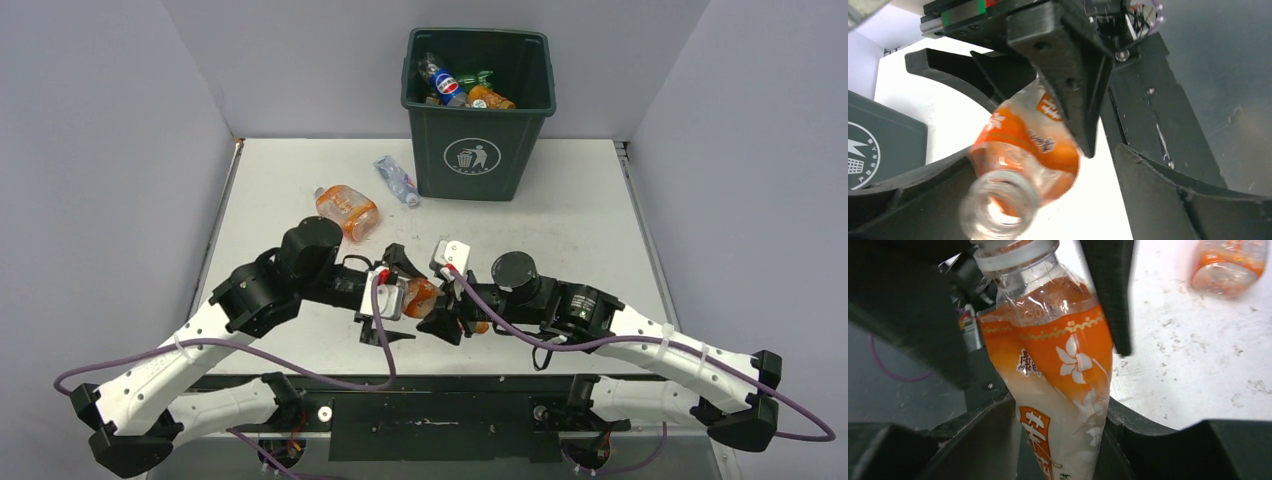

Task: Put the plastic bottles in the bin
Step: Pick up the plastic bottle at the center of the board, then place the plastic bottle in the trash bin.

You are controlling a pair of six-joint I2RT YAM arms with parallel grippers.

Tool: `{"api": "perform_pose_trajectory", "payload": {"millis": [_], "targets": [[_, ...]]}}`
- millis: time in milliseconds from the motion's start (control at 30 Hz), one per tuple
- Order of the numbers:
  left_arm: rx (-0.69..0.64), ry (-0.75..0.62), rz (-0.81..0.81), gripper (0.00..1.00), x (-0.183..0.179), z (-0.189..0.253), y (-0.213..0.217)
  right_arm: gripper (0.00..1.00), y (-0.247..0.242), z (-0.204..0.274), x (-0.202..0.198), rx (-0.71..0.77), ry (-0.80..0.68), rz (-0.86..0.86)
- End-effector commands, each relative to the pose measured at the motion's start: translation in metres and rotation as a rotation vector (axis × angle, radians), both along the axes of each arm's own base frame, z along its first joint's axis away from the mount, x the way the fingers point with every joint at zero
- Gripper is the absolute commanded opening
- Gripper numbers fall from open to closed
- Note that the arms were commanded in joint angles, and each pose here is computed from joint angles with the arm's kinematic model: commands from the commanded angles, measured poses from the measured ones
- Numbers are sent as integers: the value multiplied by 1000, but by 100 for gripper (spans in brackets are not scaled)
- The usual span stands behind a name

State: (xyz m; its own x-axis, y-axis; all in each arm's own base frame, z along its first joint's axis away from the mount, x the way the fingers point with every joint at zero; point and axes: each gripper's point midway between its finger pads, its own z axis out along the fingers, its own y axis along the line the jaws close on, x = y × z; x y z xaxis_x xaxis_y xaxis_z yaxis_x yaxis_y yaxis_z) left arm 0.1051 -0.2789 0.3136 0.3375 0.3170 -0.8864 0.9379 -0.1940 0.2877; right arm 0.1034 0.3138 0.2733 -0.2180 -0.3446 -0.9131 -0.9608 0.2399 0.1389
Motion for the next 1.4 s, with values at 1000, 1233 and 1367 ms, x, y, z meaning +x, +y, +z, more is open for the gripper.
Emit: {"api": "perform_pose_trajectory", "payload": {"millis": [1000, 1233, 1367], "targets": [[-597, 529, -188, 36, -43, 57, -48, 5, -16, 159, -10, 990, -12, -40], [-603, 502, -86, 0, -28, 55, -50, 82, -24, 166, 8, 877, -75, -158], [-567, 479, -29, 0, -21, 46, -50, 86, -39, 180, 20, 810, -156, -247]]}}
